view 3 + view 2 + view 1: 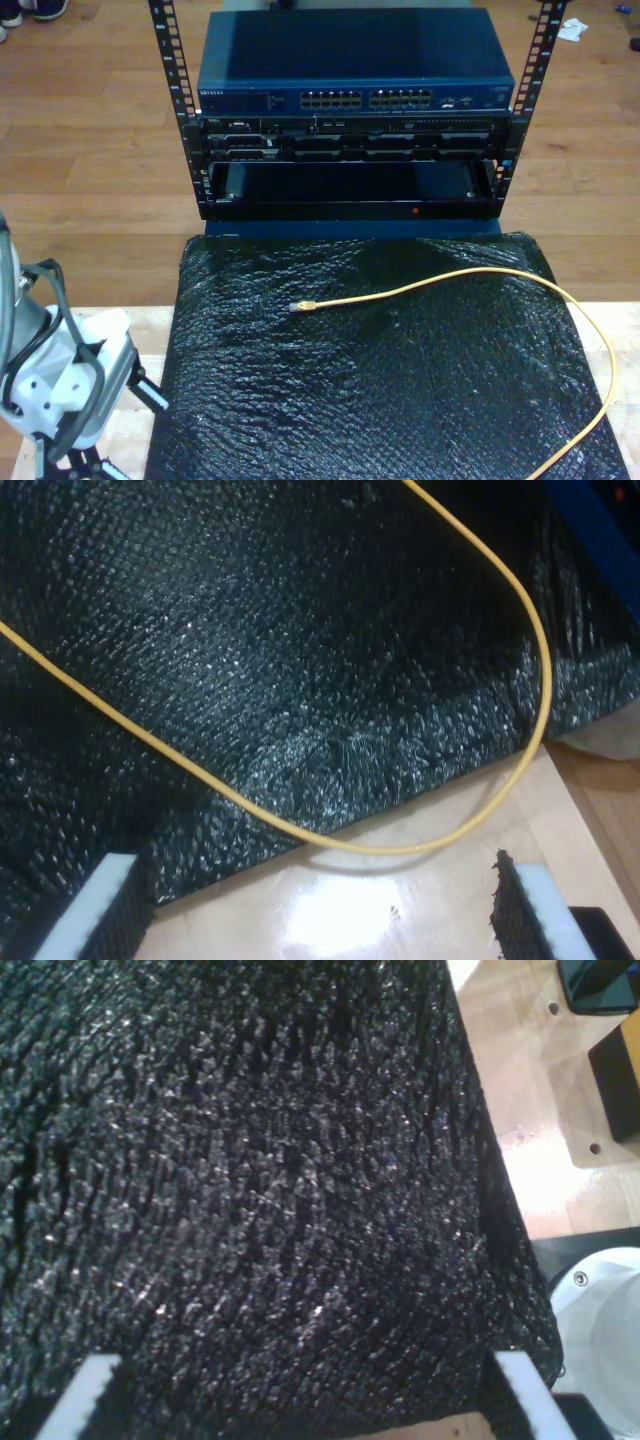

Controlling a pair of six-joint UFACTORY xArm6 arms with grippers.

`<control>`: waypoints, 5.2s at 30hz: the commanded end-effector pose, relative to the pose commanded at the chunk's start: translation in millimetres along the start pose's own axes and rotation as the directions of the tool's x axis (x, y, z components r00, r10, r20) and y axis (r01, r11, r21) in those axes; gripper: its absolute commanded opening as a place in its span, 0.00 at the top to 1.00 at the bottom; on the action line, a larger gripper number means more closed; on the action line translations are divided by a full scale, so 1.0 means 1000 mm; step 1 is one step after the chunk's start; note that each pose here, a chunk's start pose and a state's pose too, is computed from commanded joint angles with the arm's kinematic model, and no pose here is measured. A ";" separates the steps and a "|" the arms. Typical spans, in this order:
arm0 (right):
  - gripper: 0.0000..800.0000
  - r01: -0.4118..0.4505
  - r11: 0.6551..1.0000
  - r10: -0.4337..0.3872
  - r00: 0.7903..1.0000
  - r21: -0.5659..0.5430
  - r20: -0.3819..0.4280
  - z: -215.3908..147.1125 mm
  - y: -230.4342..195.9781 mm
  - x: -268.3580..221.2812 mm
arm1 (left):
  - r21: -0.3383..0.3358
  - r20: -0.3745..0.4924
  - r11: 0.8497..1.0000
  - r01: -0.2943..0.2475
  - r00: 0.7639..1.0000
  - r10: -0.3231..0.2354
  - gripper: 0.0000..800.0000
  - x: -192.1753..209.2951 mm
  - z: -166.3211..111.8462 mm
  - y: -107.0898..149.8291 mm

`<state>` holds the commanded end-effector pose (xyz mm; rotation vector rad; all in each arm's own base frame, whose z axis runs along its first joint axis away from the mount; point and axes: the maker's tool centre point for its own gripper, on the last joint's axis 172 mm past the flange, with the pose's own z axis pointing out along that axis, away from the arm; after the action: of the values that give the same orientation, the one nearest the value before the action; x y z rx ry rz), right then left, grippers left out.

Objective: Grab the cable and plug it in

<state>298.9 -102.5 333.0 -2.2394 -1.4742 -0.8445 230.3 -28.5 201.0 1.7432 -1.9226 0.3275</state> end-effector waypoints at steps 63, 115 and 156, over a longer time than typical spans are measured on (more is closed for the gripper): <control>0.01 0.206 0.957 -0.248 0.947 0.202 0.206 0.192 0.049 0.140 | -0.035 -0.015 0.999 0.042 0.999 -0.042 0.00 -0.012 0.002 -0.024; 0.02 0.376 0.904 -0.426 0.762 0.204 0.488 0.402 0.014 0.193 | -0.001 0.006 0.995 0.098 0.995 -0.098 0.00 -0.029 0.008 -0.039; 0.42 0.474 0.855 -0.509 0.681 0.213 0.527 0.463 -0.019 0.186 | 0.000 0.006 0.994 0.107 0.994 -0.107 0.00 -0.030 0.008 -0.039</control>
<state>472.4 299.8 93.2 -2.1680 -2.4225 -0.2203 267.5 -12.9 172.2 1.8403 -1.8251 0.2835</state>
